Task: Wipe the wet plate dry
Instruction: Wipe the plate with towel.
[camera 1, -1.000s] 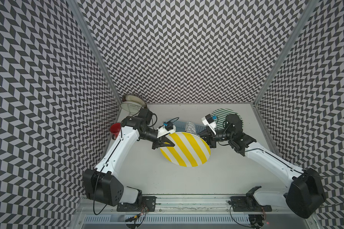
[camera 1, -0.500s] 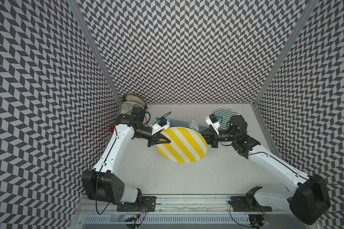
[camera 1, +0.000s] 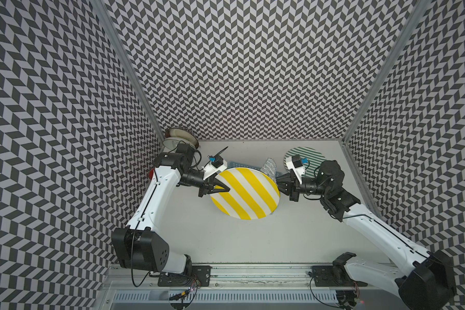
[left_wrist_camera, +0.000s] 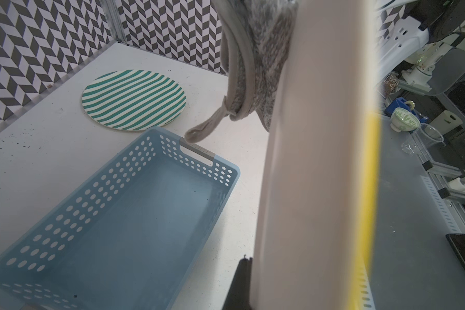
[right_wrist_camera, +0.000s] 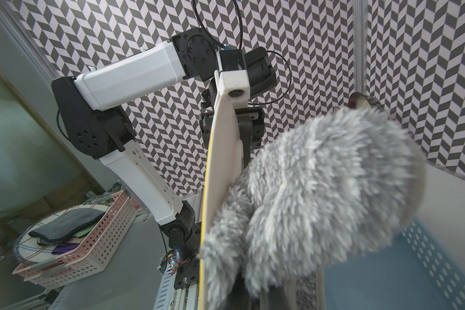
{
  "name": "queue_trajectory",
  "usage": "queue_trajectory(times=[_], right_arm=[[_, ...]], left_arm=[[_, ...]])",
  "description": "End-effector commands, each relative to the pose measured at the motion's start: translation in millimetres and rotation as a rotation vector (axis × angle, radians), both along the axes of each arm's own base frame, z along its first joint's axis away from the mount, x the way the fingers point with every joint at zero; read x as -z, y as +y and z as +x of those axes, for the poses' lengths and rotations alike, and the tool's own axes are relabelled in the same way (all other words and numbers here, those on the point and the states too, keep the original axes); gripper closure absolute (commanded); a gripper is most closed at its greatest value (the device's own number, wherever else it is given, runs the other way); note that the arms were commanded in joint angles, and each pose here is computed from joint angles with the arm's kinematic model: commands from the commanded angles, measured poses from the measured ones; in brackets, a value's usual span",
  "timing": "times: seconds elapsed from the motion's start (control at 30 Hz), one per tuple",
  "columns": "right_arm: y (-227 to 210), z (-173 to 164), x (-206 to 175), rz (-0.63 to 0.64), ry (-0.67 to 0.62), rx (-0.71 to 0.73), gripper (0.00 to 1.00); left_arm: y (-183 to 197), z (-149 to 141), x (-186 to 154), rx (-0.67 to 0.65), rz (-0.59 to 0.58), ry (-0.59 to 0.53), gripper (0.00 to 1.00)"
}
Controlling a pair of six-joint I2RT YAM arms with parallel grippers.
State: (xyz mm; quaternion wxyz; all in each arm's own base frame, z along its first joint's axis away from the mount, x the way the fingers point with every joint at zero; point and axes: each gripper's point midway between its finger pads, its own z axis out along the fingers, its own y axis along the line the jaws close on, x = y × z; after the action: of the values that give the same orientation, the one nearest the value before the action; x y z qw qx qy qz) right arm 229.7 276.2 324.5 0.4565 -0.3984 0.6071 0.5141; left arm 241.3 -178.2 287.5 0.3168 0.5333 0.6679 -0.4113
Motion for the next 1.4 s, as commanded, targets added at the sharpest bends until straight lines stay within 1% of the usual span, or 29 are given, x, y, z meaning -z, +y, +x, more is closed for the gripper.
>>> queue_trajectory(times=[0.0,0.17,0.3,0.6,0.67,0.9,1.03,1.27,1.33,1.37], right_arm=[[1,-32,-19,0.043,-0.097,-0.12,1.0],[2,-27,-15,0.035,-0.098,-0.091,1.0],[3,-28,-15,0.035,-0.1,-0.086,1.0],[-1,-25,-18,0.044,-0.114,-0.033,1.0],[-2,-24,-19,0.047,-0.114,-0.022,1.0],[-1,-22,-16,0.047,-0.11,0.001,1.0],[2,-18,-15,0.047,-0.108,0.023,1.0],[6,-15,-18,0.091,-0.111,0.105,1.0],[9,-20,-19,0.105,-0.125,0.094,1.0],[8,-14,-21,0.111,-0.121,0.142,1.0]], left_arm=[[5,21,-18,-0.091,-0.079,0.052,1.0],[1,22,-28,-0.097,-0.143,0.116,1.0],[-1,24,-31,-0.099,-0.172,0.154,1.0],[0,42,-27,-0.134,-0.221,0.27,1.0],[1,50,-28,-0.145,-0.236,0.265,1.0],[2,69,-33,-0.219,-0.266,0.303,1.0],[2,76,-36,-0.255,-0.295,0.291,1.0],[1,79,-39,-0.299,-0.325,0.352,1.0],[1,82,-39,-0.318,-0.334,0.378,1.0],[1,84,-38,-0.333,-0.337,0.395,1.0]])
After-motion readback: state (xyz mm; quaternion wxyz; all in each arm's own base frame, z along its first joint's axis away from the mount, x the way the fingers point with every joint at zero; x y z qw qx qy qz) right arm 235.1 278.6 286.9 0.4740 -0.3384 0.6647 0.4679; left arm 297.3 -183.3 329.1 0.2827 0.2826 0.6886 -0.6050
